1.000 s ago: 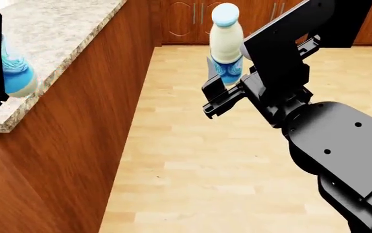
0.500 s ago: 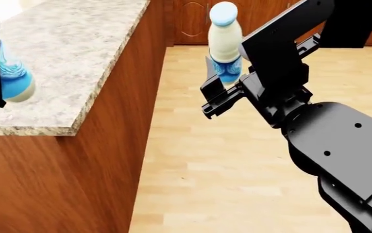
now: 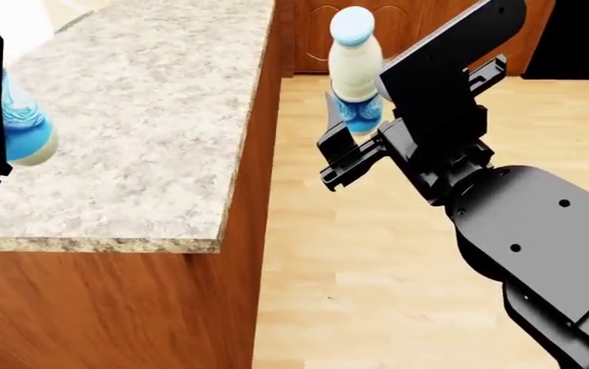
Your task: Move the drinks to the dining counter.
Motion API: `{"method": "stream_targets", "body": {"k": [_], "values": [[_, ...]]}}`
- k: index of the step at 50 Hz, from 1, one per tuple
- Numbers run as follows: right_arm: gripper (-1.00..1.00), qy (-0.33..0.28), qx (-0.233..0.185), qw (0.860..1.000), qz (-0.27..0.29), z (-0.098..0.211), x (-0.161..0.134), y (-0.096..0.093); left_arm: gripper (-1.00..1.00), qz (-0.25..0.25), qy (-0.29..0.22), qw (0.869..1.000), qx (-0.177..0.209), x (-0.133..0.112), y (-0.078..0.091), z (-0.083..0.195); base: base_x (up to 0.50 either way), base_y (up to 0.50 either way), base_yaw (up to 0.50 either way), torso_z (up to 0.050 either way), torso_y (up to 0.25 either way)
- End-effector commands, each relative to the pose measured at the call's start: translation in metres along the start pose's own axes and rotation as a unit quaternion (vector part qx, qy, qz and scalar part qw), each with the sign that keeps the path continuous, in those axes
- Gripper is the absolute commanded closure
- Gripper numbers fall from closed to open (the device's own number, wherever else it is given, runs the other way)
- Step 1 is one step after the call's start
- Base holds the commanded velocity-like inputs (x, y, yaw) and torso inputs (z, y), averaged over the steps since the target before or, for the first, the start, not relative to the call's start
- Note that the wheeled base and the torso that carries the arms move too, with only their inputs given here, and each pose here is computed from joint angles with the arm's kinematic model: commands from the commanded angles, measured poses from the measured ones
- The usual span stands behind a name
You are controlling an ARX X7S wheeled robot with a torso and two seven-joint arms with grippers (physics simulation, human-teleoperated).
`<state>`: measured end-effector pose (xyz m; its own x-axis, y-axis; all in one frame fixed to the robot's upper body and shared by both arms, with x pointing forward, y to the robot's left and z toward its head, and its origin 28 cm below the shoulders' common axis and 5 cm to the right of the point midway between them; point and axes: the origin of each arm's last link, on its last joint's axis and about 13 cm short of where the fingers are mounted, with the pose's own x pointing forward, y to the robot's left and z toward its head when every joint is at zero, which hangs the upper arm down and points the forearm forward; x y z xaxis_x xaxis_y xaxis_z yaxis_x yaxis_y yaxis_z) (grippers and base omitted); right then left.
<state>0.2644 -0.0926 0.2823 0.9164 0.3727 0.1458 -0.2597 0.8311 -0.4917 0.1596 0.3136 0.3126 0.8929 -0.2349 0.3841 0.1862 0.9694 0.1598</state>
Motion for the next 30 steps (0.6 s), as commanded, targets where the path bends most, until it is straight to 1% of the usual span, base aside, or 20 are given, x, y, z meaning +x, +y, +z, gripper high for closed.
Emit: {"method": "stream_targets", "body": {"k": [1,11,19,30], "values": [[1.0,-0.004,-0.008,1.0,-0.017,-0.0015,-0.0013,-0.002,1.0,0.004,-0.004,1.0,0.0,-0.0004,-0.0005,-0.0001,-0.5,0.29,0.0,0.0,0.0],[1.0,-0.003,-0.007,1.0,-0.022,-0.0022,-0.0008,-0.004,1.0,0.006,-0.003,1.0,0.001,0.0004,0.0004,-0.0002,-0.5,0.33,0.0,0.0,0.002],[1.0,-0.001,-0.016,1.0,-0.022,-0.0005,-0.0013,-0.003,1.0,0.006,-0.004,1.0,0.0,0.0001,0.0007,0.0,-0.5,0.34,0.0,0.0,0.001],[1.0,0.002,-0.018,1.0,-0.023,0.0013,0.0002,-0.0042,1.0,0.007,-0.005,1.0,-0.004,-0.0008,0.0017,-0.0007,-0.5,0.27,0.0,0.001,0.002]]}}
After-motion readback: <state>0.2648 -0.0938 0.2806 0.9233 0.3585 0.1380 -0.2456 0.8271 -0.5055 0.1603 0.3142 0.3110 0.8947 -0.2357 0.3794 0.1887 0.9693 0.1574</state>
